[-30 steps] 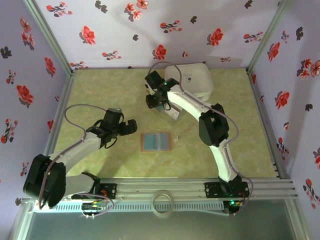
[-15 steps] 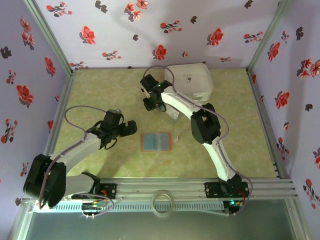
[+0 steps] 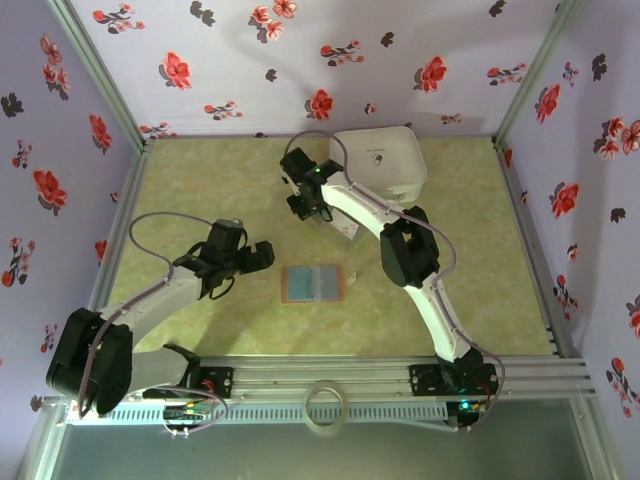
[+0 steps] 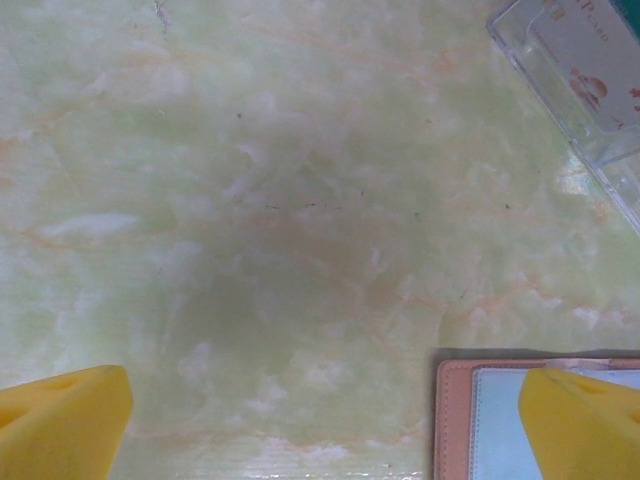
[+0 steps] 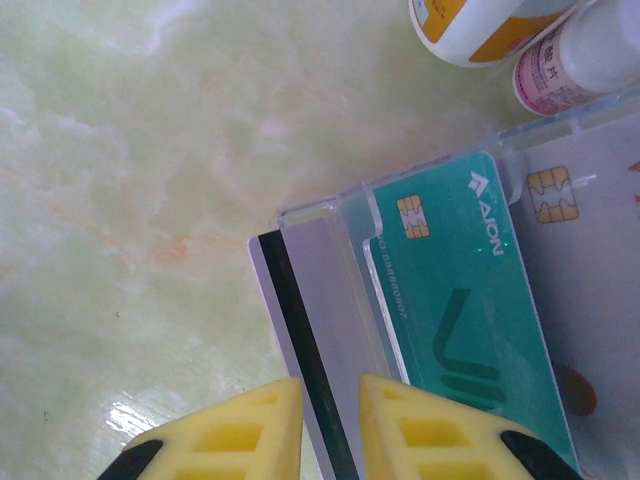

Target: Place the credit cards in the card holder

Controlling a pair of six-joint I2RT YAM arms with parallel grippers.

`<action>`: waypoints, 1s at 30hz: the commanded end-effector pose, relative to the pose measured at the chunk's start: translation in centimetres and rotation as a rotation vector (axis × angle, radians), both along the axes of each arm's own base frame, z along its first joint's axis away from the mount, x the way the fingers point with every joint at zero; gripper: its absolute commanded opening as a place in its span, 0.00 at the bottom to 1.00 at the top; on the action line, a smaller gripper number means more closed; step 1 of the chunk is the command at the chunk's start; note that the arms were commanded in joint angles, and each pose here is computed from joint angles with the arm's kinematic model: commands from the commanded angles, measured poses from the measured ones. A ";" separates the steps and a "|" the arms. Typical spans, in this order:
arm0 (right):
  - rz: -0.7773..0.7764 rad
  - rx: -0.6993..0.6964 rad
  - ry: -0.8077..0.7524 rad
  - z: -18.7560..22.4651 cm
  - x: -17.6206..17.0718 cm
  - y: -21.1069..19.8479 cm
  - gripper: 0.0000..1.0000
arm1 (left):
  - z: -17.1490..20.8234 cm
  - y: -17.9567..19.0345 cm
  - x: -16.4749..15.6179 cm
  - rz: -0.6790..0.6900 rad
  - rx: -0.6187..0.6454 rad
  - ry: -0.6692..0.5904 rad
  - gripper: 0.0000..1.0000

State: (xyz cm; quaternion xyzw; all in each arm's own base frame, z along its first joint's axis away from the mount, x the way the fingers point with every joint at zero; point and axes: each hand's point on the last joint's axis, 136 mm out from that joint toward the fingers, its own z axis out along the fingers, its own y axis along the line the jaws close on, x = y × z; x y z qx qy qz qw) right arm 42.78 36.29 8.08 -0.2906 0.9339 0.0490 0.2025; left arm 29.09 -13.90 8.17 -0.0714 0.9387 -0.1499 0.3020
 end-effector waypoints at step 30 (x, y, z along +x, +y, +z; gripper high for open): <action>0.031 -0.052 0.007 -1.3 0.0 0.3 0.09 | -0.2 0.1 0.1 0.017 -0.028 0.001 1.00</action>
